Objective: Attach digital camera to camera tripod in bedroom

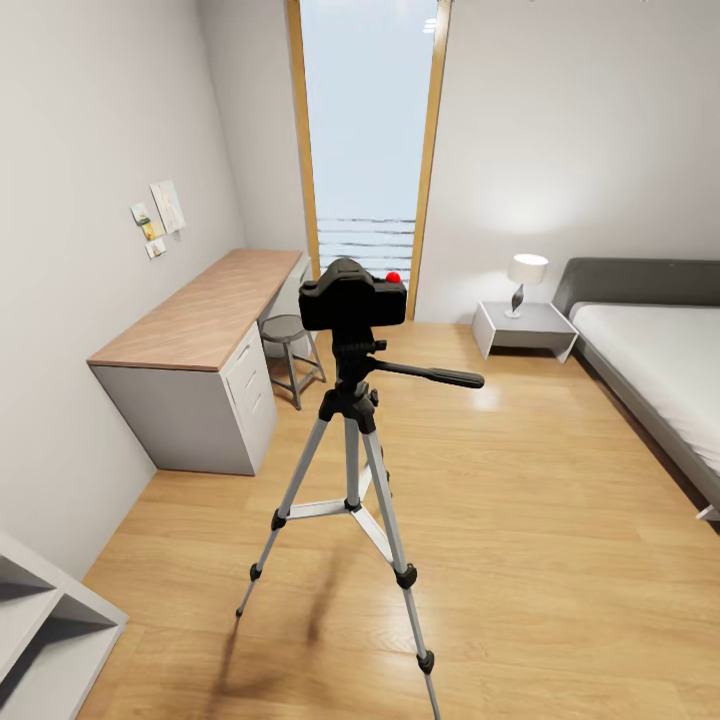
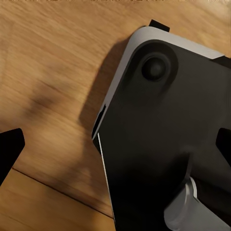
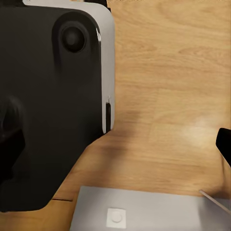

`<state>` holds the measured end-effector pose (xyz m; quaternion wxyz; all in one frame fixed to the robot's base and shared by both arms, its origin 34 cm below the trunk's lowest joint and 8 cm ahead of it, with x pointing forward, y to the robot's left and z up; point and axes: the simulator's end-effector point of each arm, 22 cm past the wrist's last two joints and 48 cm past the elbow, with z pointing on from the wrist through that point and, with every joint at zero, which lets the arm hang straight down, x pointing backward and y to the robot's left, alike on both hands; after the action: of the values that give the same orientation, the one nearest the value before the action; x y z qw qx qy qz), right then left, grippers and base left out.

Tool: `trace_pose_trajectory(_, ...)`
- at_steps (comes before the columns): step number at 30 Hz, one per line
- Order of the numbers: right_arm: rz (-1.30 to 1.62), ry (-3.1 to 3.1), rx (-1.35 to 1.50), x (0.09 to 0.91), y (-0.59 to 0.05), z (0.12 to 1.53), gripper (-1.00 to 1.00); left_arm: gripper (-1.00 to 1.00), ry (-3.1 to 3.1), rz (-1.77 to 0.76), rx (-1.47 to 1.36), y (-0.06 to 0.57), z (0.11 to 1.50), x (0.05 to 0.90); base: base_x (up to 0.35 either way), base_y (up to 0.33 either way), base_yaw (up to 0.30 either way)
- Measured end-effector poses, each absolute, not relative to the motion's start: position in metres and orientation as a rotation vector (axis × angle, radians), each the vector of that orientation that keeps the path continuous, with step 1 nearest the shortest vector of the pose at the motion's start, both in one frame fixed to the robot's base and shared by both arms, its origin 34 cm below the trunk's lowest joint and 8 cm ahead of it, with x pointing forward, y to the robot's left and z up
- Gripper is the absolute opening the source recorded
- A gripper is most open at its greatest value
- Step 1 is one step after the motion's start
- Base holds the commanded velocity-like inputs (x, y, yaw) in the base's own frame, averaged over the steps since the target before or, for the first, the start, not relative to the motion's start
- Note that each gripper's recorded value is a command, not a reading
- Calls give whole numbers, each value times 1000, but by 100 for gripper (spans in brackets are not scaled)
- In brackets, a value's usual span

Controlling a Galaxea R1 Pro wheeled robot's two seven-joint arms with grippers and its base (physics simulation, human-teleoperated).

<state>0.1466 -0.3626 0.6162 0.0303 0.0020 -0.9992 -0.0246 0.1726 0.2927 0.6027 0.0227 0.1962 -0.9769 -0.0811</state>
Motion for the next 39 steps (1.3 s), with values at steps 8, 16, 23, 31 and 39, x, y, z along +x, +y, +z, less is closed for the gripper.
trace_pose_trajectory(8,-72,-3091,3,151,-363,617,100,100,-3039,-254,614,294,604,178,0,0,0)
trace_pose_trajectory(16,-67,-3104,3,155,-356,615,100,100,-3057,-260,628,300,605,185,0,0,0)
trace_pose_trajectory(23,-51,-3112,1,159,-352,615,100,100,-3079,-250,619,299,605,193,0,0,0)
trace_pose_trajectory(31,-67,-3121,3,161,-341,614,100,100,-3094,-245,625,298,606,199,0,0,0)
trace_pose_trajectory(39,-105,-3129,3,163,-321,613,100,100,-3105,-245,630,299,608,204,0,0,0)
